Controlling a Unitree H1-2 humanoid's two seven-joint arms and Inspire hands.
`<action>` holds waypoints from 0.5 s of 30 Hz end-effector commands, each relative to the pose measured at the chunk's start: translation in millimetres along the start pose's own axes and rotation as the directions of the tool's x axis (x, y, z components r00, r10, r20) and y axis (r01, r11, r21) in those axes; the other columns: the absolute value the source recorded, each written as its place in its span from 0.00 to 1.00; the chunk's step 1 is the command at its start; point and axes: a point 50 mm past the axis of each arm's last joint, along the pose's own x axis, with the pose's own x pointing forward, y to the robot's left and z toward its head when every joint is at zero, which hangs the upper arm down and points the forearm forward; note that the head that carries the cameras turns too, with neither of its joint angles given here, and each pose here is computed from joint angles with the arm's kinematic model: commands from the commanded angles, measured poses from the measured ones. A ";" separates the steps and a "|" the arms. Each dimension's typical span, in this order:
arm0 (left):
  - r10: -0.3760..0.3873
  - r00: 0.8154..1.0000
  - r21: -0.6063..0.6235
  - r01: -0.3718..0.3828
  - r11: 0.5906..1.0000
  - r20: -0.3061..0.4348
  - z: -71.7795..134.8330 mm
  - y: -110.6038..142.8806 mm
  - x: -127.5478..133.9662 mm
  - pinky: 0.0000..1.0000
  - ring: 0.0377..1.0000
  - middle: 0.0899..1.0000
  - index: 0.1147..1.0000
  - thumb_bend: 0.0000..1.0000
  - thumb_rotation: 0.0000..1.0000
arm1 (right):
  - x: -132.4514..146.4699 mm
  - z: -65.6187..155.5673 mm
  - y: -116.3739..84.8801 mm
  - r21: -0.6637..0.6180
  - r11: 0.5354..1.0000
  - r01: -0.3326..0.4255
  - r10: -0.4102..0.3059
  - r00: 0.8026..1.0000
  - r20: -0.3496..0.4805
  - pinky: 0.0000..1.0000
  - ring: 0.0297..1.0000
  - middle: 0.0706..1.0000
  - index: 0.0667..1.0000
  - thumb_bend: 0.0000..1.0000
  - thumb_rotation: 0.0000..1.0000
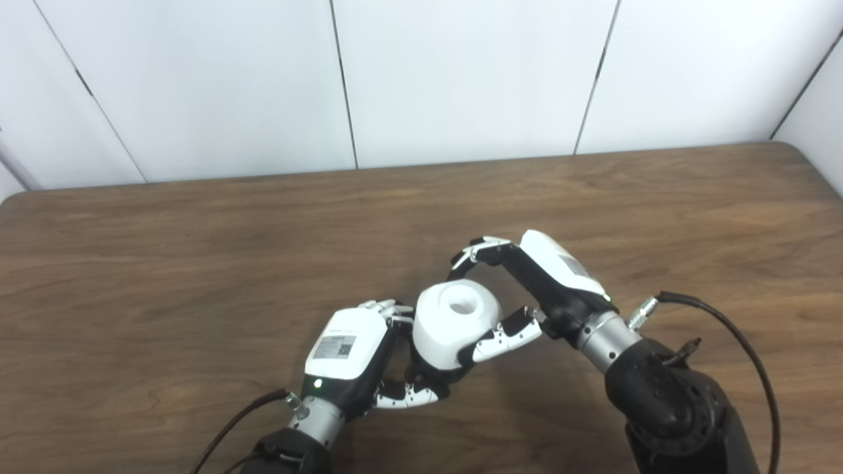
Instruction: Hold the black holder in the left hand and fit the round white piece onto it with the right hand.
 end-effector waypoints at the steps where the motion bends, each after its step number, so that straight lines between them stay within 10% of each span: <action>1: -0.105 0.994 0.021 0.105 0.994 -0.002 4.0 -15.5 -2.7 0.87 0.85 0.76 0.42 0.52 0.05 | 2.3 9.0 -5.3 -0.015 0.999 0.046 -0.045 0.998 0.050 0.80 0.89 0.75 0.45 0.52 0.14; 15: -0.110 0.994 0.022 0.110 0.994 -0.003 6.4 -13.9 -2.5 0.87 0.86 0.76 0.42 0.52 0.05 | 0.7 -0.9 -0.6 -0.058 0.998 0.019 -0.016 0.999 0.044 0.78 0.88 0.75 0.45 0.52 0.14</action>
